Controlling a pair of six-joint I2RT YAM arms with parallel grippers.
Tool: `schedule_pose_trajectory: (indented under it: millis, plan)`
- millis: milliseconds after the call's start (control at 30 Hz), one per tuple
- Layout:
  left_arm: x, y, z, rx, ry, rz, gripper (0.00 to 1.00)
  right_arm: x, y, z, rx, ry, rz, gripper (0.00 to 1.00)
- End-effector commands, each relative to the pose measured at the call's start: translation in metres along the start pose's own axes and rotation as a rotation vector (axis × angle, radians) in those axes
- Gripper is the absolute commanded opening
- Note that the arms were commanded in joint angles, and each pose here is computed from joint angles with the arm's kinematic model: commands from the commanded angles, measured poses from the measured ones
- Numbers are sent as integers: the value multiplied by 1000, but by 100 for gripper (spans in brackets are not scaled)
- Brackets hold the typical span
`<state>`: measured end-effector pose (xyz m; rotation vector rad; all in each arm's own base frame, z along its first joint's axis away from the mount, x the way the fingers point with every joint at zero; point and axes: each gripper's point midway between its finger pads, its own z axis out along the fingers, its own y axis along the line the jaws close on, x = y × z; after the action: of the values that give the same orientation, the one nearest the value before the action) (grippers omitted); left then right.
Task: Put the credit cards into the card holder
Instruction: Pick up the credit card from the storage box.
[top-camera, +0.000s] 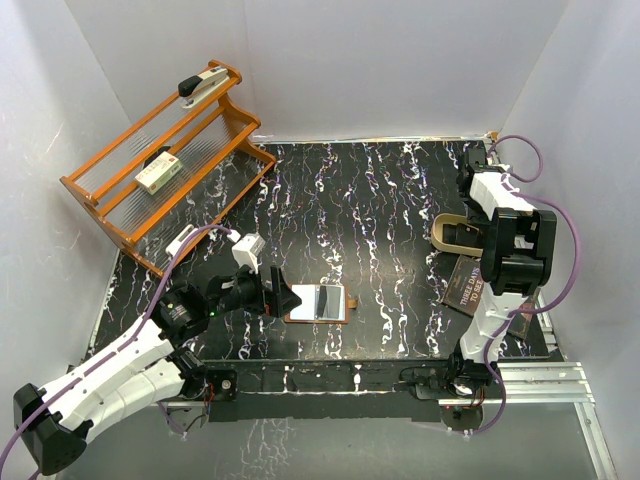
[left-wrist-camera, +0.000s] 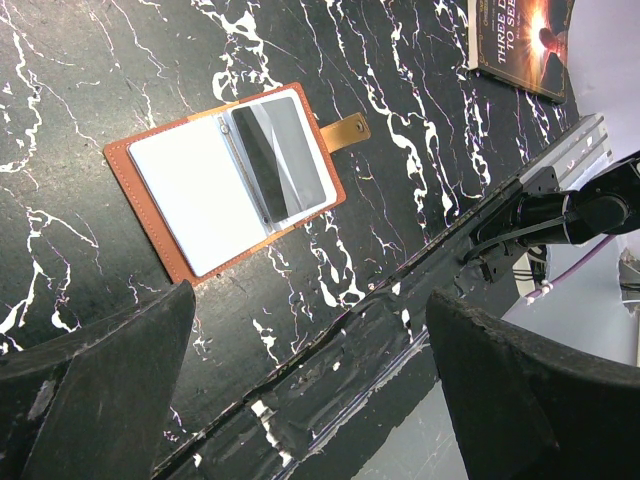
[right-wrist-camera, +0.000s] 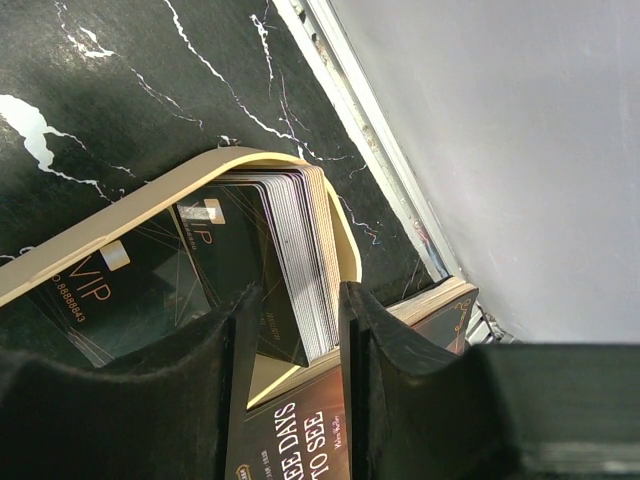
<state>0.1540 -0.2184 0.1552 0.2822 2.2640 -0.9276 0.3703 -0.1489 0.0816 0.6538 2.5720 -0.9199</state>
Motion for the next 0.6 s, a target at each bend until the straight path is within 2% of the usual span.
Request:
schedule_pose_trajectory:
  millis: [0, 233, 467, 567]
  plan:
    - [2, -1, -1, 12, 3, 4, 98, -11, -8, 1, 42, -30, 31, 34]
    - [1, -1, -2, 11, -5, 6, 98, -9, -6, 7, 42, -11, 21, 31]
    - [1, -1, -2, 12, -2, 7, 98, -9, -6, 9, 47, 1, 13, 33]
    - [0, -1, -2, 12, -5, 7, 99, -8, -7, 10, 52, 9, 13, 30]
